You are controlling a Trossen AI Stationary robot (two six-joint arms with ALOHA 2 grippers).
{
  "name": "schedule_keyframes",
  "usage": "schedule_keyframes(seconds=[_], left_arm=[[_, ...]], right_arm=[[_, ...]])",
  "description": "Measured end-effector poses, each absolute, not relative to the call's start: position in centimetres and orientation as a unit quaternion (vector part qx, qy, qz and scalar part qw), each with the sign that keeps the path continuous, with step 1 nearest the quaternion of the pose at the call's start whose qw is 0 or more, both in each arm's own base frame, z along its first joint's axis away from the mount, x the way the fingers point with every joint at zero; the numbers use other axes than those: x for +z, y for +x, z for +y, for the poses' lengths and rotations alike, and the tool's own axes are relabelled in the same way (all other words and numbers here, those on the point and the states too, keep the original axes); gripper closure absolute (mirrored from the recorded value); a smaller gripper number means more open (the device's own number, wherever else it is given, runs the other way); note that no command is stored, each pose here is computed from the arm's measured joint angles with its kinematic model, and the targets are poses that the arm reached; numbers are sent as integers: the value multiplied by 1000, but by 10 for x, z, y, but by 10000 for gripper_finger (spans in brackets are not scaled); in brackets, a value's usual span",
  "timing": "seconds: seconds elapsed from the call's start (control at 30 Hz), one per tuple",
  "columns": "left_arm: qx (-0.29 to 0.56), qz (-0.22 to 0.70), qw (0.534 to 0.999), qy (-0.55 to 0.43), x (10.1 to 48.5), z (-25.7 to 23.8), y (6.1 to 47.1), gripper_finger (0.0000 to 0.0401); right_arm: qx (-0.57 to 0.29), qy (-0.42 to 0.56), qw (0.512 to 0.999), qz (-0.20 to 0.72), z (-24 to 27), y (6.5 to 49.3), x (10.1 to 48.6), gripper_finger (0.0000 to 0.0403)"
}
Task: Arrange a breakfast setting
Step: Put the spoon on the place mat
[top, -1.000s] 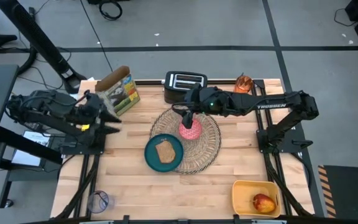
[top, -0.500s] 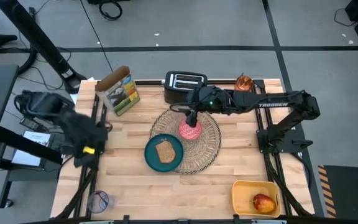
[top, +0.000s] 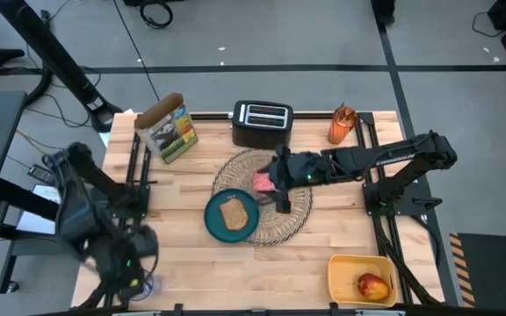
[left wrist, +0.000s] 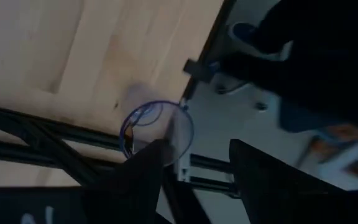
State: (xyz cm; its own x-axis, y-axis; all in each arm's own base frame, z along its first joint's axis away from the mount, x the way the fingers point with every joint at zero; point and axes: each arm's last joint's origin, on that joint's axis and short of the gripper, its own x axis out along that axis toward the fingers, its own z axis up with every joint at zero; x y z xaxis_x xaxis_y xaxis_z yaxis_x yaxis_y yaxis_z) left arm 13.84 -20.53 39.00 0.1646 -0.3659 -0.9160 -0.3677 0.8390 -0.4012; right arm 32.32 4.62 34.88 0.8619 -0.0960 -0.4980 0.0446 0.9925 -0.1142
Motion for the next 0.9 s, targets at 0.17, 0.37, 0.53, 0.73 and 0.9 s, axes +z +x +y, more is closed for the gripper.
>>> schedule_keyframes(seconds=[0.17, 0.37, 0.53, 0.73, 0.9], left_arm=[[37, 649, 724, -229, 374, -229, 122, 209], [24, 649, 753, -102, 356, -251, 99, 209], [31, 648, 758, -66, 348, -259, 92, 209], [66, 639, 764, -64, 335, -255, 96, 209], [69, 644, 758, -76, 313, -257, 97, 209]], right_arm=[[-60, -80, 951, 293, 61, 309, 347, 135], [-114, -101, 946, 287, 66, 307, 347, 135], [-134, -83, 947, 280, 69, 306, 347, 135], [-130, -68, 950, 277, 75, 305, 347, 135], [-119, -60, 952, 275, 84, 302, 347, 135]])
